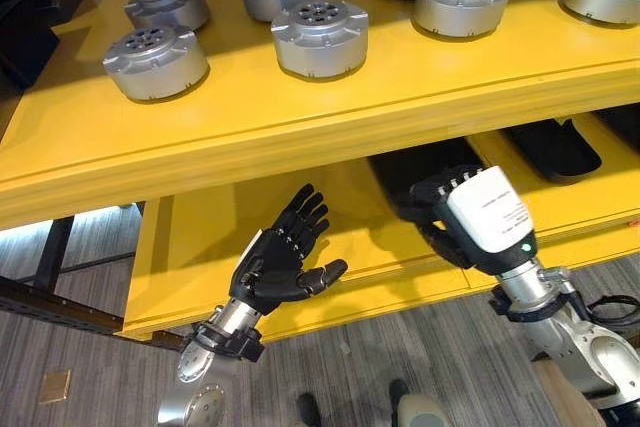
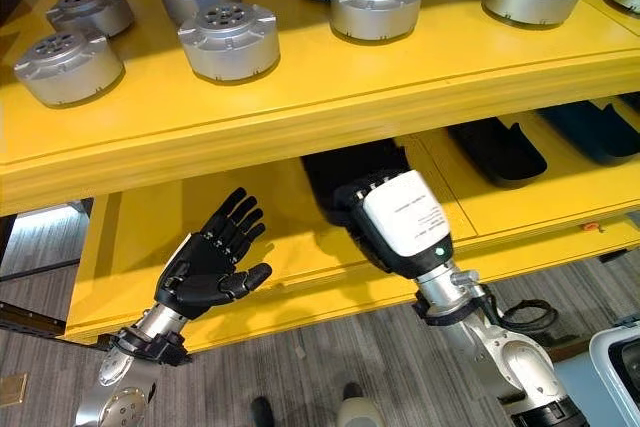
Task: Move parts from the plastic box to the shelf.
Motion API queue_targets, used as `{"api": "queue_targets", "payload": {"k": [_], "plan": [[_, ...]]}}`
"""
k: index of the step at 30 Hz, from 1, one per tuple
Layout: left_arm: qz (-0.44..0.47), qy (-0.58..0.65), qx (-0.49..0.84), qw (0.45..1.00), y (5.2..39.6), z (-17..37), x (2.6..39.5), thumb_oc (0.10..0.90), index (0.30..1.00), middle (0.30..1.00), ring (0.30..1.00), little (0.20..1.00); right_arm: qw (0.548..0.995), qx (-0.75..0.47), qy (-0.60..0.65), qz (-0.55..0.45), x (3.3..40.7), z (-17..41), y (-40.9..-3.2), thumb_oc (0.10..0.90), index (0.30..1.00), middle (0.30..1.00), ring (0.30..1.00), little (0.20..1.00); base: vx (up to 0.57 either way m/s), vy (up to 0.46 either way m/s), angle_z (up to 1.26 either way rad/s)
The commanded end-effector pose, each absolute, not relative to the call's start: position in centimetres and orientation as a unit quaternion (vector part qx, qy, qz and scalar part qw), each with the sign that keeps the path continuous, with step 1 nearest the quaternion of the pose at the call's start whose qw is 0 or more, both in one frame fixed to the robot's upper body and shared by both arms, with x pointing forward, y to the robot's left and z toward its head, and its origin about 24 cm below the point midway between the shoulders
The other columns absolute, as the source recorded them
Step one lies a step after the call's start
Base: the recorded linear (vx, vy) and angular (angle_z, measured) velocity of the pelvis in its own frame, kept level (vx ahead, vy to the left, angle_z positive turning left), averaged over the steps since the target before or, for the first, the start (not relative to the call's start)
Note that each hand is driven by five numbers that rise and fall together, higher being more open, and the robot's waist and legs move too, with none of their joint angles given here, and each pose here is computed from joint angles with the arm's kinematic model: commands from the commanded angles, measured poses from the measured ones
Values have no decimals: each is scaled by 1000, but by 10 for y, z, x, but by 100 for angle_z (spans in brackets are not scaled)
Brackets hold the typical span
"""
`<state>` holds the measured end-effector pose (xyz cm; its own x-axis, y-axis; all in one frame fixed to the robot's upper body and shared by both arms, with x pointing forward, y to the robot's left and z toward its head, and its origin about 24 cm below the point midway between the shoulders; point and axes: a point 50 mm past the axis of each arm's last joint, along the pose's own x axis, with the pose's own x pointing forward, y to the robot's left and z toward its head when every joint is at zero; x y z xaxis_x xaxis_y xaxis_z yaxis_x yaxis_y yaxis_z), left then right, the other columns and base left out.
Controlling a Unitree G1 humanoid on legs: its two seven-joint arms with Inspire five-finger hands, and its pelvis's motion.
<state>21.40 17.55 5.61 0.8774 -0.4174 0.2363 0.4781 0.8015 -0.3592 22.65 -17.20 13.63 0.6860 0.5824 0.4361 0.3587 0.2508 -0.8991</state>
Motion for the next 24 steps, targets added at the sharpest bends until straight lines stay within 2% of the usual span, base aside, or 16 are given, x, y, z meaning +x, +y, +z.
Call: {"api": "queue_targets", "payload": {"k": [1, 9, 14, 24], "plan": [[-272, -177, -174, 930, 176, 100, 223, 900, 1000, 1000, 1000, 1000, 653, -539, -531, 36, 227, 199, -146, 400, 300, 300, 300, 300, -61, -123, 17], [-267, -182, -181, 929, 172, 105, 225, 900, 1000, 1000, 1000, 1000, 666, -515, -535, 73, 233, 198, -124, 400, 300, 300, 300, 300, -60, -60, 24], [-245, -207, -189, 928, 176, 107, 220, 900, 1000, 1000, 1000, 1000, 687, -494, -526, 84, 241, 211, -118, 400, 300, 300, 300, 300, 146, 470, 5], [-267, -222, -171, 922, 171, 101, 230, 900, 1000, 1000, 1000, 1000, 732, -470, -492, 37, 255, 221, -139, 400, 300, 300, 300, 300, 212, 416, 2]]}}
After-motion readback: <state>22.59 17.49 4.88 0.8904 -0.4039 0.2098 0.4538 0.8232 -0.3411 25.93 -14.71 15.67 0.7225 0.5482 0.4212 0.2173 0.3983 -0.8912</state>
